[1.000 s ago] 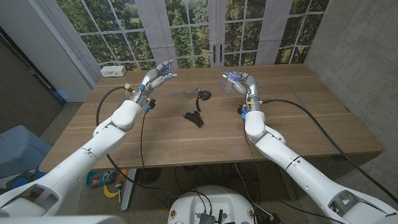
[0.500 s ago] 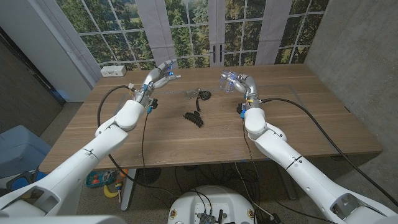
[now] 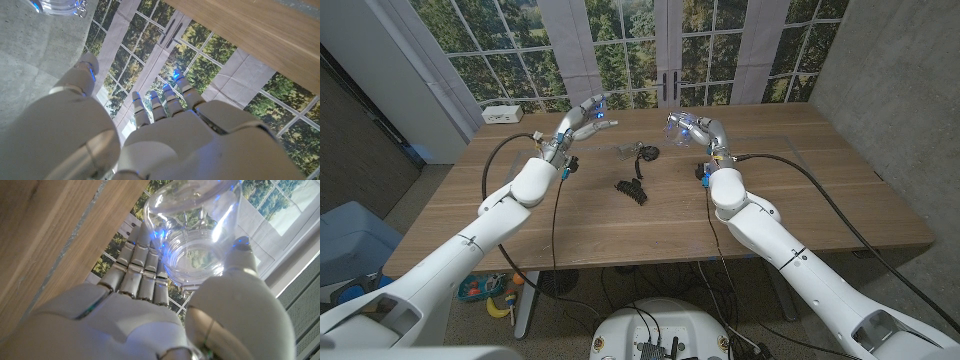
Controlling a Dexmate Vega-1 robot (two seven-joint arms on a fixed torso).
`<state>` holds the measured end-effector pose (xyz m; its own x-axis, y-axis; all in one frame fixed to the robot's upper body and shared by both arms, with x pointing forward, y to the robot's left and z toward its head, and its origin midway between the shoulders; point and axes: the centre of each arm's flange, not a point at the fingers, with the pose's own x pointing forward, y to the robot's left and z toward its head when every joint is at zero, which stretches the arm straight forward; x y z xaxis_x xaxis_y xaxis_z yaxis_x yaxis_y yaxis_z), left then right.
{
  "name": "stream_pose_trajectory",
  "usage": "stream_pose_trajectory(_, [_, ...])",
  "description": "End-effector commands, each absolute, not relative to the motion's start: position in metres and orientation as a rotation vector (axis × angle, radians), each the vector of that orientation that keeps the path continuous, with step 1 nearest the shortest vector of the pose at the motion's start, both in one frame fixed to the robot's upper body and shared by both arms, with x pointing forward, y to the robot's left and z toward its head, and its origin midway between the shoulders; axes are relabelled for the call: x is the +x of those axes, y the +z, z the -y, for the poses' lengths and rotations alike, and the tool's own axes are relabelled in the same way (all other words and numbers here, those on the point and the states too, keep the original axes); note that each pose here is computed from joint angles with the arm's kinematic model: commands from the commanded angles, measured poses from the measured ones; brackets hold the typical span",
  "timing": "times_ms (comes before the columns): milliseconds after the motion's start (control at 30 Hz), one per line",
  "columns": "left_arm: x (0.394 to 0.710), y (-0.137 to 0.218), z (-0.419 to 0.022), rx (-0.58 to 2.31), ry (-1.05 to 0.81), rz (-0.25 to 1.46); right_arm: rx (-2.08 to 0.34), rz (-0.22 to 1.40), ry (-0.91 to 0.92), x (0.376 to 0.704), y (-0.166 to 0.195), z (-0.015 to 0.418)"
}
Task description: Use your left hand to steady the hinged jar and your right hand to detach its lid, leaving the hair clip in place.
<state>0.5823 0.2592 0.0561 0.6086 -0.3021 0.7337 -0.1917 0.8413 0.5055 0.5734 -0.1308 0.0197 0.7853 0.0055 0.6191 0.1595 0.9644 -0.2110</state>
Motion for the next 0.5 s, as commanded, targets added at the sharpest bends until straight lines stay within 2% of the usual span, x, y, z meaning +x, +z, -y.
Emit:
stream_pose_trajectory(33, [0.586, 0.061, -0.251, 0.595, -0.105, 0.955, -0.266, 0.695, -0.028, 0.566, 0.031, 0.114])
stream_pose_trajectory(500, [0.589, 0.061, -0.242, 0.590, -0.128, 0.969, -0.255, 0.713, -0.016, 0.560, 0.038, 0.101])
